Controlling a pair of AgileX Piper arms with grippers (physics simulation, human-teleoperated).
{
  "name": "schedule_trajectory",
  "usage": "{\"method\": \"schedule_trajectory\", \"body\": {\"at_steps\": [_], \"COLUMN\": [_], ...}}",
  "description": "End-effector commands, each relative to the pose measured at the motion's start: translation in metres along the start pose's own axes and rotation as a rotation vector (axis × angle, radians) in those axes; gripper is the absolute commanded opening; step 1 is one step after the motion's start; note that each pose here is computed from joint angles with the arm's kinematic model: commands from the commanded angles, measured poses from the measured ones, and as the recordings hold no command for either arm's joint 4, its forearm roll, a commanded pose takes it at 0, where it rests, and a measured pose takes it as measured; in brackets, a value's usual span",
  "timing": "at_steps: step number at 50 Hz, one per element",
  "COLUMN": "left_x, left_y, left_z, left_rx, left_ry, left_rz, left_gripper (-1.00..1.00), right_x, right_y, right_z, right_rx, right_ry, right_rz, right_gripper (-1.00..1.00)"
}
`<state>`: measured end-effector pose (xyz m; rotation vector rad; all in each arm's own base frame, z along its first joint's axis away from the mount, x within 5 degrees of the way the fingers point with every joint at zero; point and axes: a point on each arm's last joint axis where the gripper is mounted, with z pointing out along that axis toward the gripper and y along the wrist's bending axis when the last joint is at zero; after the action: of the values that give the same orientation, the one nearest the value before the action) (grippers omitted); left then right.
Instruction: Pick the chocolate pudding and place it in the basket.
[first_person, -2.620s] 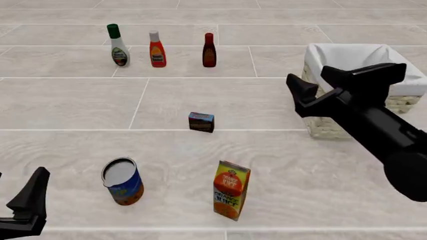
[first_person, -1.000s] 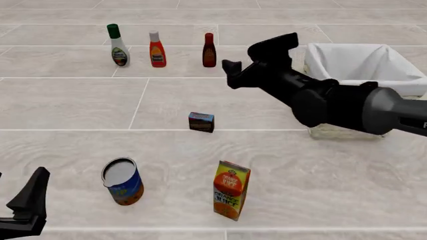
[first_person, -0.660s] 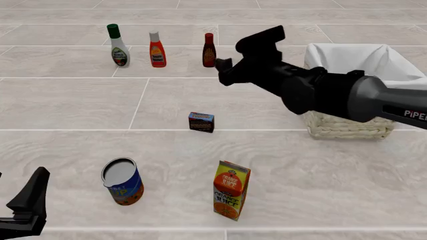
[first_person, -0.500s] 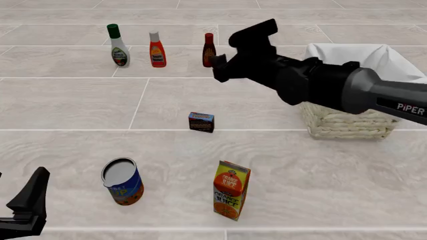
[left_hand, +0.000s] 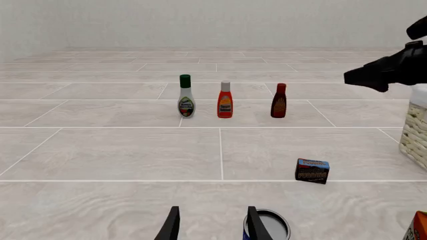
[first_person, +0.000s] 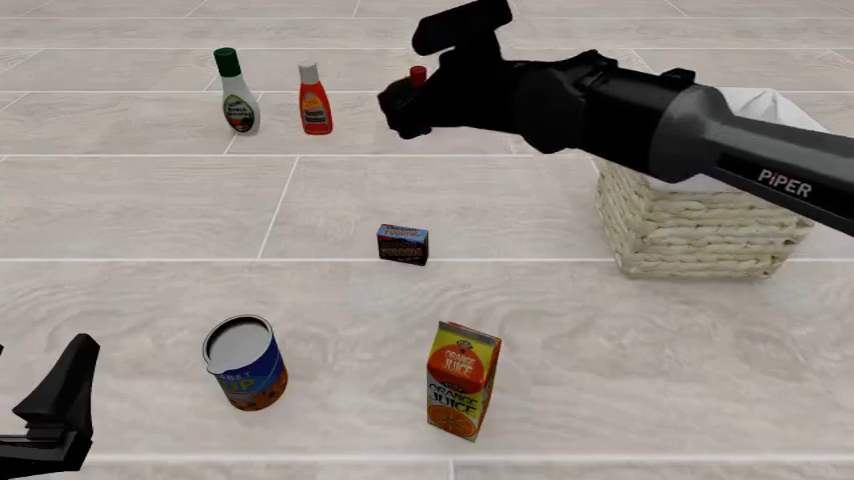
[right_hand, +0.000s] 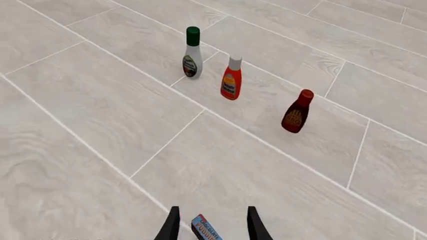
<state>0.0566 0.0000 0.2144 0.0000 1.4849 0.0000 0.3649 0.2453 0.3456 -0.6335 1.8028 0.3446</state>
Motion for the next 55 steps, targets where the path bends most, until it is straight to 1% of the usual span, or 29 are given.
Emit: {"method": "schedule_trajectory", "body": {"at_steps": [1,5,7,12,13,16,17,20,23,24,25,28,43,55], "left_x": [0.000,0.000,0.000,0.000,0.000,0.000,0.000,0.000,0.000,0.000,0.000,0.000,0.000,0.000], "left_y": [0.000,0.000,0.000,0.000,0.000,0.000,0.000,0.000,0.000,0.000,0.000,0.000,0.000,0.000], "left_z": [0.000,0.000,0.000,0.000,0.000,0.000,0.000,0.000,0.000,0.000,0.000,0.000,0.000,0.000], "left_rx": [0.000,0.000,0.000,0.000,0.000,0.000,0.000,0.000,0.000,0.000,0.000,0.000,0.000,0.000], "left_ry": [0.000,0.000,0.000,0.000,0.000,0.000,0.000,0.000,0.000,0.000,0.000,0.000,0.000,0.000], "left_rz": [0.000,0.000,0.000,0.000,0.000,0.000,0.000,0.000,0.000,0.000,0.000,0.000,0.000,0.000], "left_gripper": [1.00,1.00,1.00,1.00,1.00,1.00,1.00,1.00,1.00,1.00,1.00,1.00,1.00,1.00], "right_x": [-0.012,-0.015,-0.015,-0.018,-0.018,-0.019,-0.020,-0.023,-0.025,-0.026,-0.026,-0.024,-0.009,0.003], "right_y": [0.005,0.004,0.004,0.003,0.003,0.000,-0.001,-0.004,-0.004,-0.002,-0.002,0.000,0.007,0.006], "right_z": [0.005,0.007,0.008,0.012,0.013,0.015,0.016,0.019,0.021,0.021,0.021,0.023,0.041,0.056], "right_rx": [-0.017,-0.015,-0.015,-0.015,-0.017,-0.012,-0.009,-0.006,-0.008,-0.013,-0.013,-0.019,-0.035,-0.035], "right_ry": [0.038,0.051,0.058,0.083,0.087,0.092,0.096,0.108,0.116,0.119,0.119,0.130,0.189,0.229], "right_rz": [0.008,0.011,0.000,0.010,0.001,-0.004,-0.016,-0.018,-0.019,-0.037,-0.037,-0.052,-0.049,-0.049], "right_gripper": [1.00,1.00,1.00,1.00,1.00,1.00,1.00,1.00,1.00,1.00,1.00,1.00,1.00,1.00]}}
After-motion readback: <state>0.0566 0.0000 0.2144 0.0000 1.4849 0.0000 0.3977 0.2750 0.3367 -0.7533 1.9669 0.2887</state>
